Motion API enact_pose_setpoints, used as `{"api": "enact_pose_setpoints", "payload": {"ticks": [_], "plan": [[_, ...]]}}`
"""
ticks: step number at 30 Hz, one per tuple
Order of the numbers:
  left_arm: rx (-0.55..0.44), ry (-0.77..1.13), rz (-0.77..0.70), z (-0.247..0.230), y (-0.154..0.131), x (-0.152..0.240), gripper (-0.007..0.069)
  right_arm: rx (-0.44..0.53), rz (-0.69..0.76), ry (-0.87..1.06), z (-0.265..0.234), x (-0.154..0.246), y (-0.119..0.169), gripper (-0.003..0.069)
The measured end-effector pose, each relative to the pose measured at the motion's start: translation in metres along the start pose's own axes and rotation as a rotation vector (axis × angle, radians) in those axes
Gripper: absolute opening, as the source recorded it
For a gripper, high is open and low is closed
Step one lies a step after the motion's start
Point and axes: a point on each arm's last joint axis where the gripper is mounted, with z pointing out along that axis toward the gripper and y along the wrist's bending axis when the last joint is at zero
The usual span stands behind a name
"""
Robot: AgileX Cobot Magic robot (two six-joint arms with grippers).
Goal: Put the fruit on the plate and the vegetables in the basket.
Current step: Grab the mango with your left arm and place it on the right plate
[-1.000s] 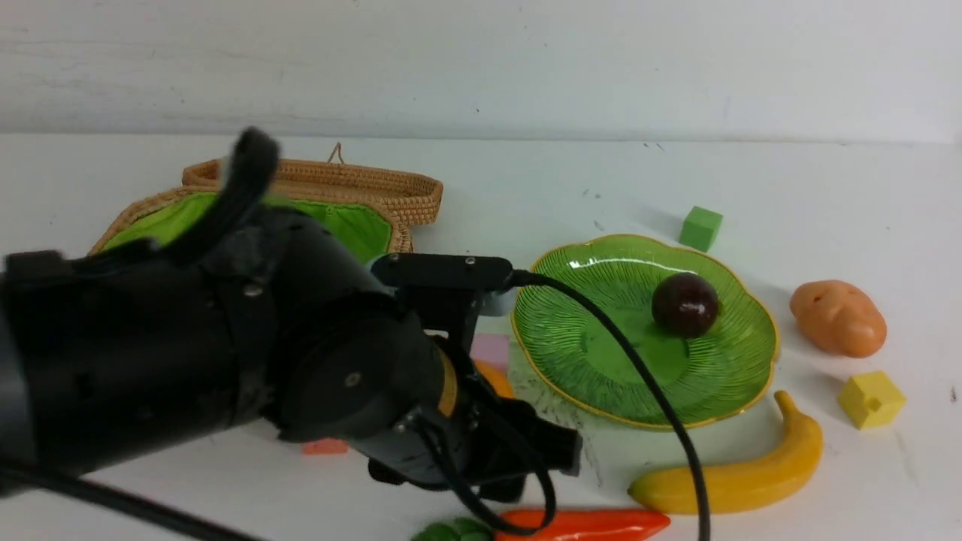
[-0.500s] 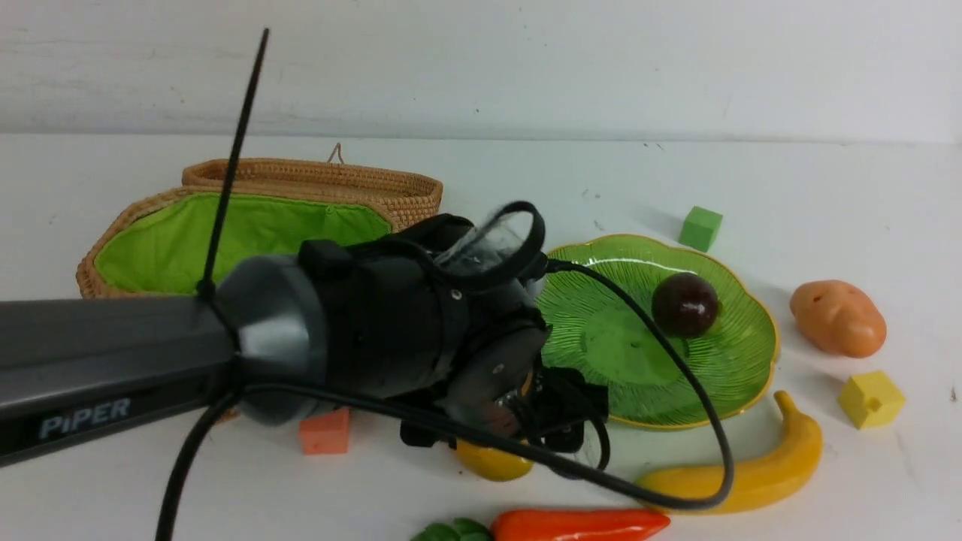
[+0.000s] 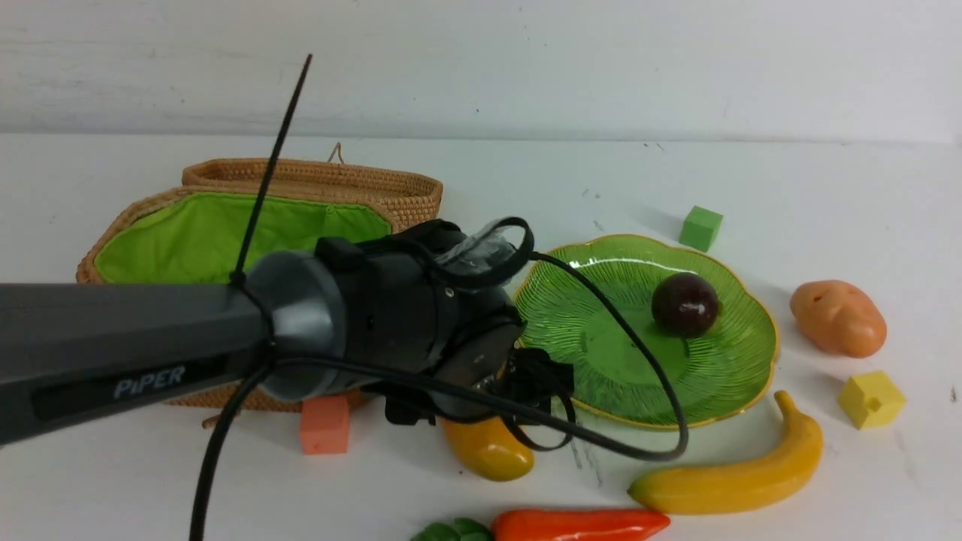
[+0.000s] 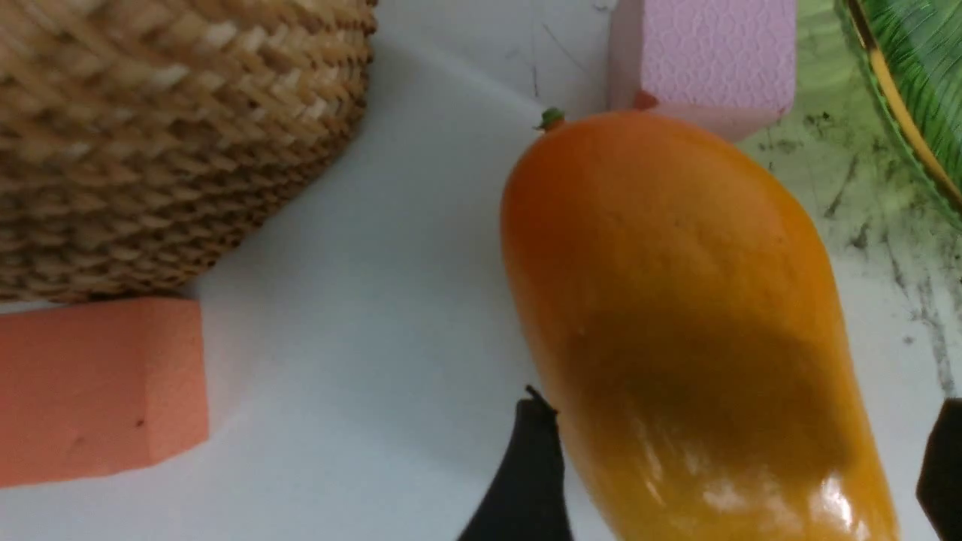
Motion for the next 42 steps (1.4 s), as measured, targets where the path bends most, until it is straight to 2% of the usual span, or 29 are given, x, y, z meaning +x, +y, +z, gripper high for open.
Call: {"api": "enact_pose_setpoints", "payload": {"ticks": [10, 21, 31, 36, 42], "plan": [[0.002, 0.021, 0.008, 0.021, -0.003, 0.006, 0.0611, 0.093, 0.002, 0.073, -0.001, 0.007, -0.008, 0.0149], [-0.015, 0.039, 0.023, 0.035, -0.003, 0.011, 0.0552, 0.096, 0.005, 0.073, -0.001, 0.007, -0.009, 0.0149], [-0.059, 0.061, 0.052, 0.032, 0.001, 0.012, 0.0549, 0.096, 0.005, 0.073, -0.001, 0.007, -0.009, 0.0149], [-0.069, 0.063, 0.094, 0.009, -0.001, 0.012, 0.0549, 0.097, 0.005, 0.072, -0.001, 0.007, -0.009, 0.0149], [0.059, -0.045, 0.207, -0.062, -0.016, 0.01, 0.0549, 0.124, -0.002, -0.018, -0.001, -0.002, -0.011, 0.0149]]}}
